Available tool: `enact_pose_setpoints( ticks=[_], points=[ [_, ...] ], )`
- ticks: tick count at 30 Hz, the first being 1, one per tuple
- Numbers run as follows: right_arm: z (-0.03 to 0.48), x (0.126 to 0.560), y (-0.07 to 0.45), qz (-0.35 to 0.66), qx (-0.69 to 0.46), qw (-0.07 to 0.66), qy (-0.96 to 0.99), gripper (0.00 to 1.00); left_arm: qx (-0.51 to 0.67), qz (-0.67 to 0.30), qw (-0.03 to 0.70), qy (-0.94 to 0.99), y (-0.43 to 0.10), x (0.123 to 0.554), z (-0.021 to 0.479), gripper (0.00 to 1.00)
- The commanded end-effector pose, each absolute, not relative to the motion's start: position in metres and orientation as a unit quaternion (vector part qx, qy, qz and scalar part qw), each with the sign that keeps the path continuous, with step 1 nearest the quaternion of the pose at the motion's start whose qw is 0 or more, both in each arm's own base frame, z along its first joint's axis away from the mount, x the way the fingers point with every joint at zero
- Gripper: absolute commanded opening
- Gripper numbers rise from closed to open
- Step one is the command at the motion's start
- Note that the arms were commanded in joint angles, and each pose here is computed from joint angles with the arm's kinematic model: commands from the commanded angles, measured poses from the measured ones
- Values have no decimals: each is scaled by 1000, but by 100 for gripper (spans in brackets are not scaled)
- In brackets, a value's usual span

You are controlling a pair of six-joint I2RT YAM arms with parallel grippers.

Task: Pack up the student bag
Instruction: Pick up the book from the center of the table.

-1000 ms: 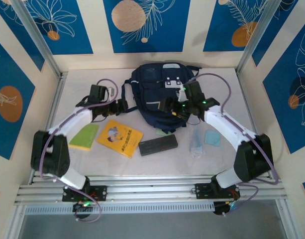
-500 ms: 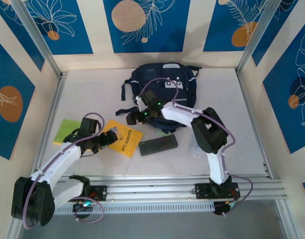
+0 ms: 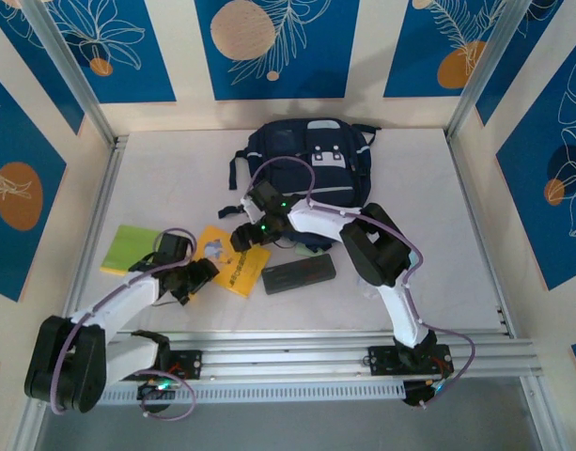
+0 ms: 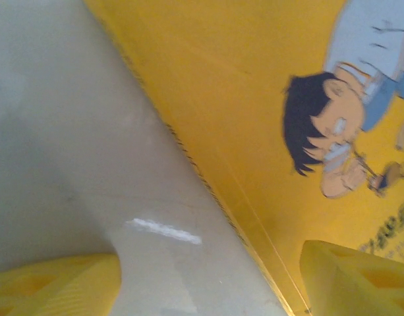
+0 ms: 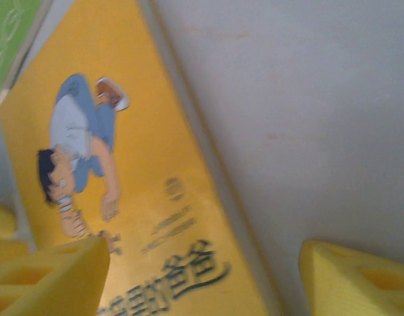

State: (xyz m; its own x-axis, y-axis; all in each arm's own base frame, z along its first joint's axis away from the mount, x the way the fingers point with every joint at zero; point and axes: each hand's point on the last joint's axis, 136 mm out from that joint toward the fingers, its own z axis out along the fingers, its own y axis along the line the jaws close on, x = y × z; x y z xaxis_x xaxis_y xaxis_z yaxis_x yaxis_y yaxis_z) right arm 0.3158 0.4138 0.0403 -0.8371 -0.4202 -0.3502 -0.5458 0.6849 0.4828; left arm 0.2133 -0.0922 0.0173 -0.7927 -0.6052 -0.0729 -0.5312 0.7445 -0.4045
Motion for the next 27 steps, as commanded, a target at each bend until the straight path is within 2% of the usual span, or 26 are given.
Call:
enact_pose_setpoints(
  ticks=[1, 7, 9, 13, 16, 25, 27],
  points=[
    [59, 288, 421, 348, -279, 72, 892, 71, -289, -232, 143, 918, -117, 250, 17, 69],
    [90, 277, 423, 384, -269, 72, 880, 65, -282, -227, 141, 922, -126, 254, 10, 57],
    [100, 276, 424, 395, -269, 74, 875, 61, -280, -225, 143, 922, -126, 255, 10, 55],
    [118, 271, 432, 431, -268, 61, 860, 48, -275, -223, 144, 924, -127, 257, 11, 55],
    [111, 272, 434, 435, -256, 46, 862, 37, -272, -225, 144, 924, -129, 259, 12, 55],
    [84, 272, 433, 413, -228, 4, 882, 22, -262, -226, 161, 924, -129, 266, 22, 60],
    [84, 274, 431, 407, -223, 1, 886, 10, -260, -228, 163, 924, -130, 268, 25, 61]
  ],
)
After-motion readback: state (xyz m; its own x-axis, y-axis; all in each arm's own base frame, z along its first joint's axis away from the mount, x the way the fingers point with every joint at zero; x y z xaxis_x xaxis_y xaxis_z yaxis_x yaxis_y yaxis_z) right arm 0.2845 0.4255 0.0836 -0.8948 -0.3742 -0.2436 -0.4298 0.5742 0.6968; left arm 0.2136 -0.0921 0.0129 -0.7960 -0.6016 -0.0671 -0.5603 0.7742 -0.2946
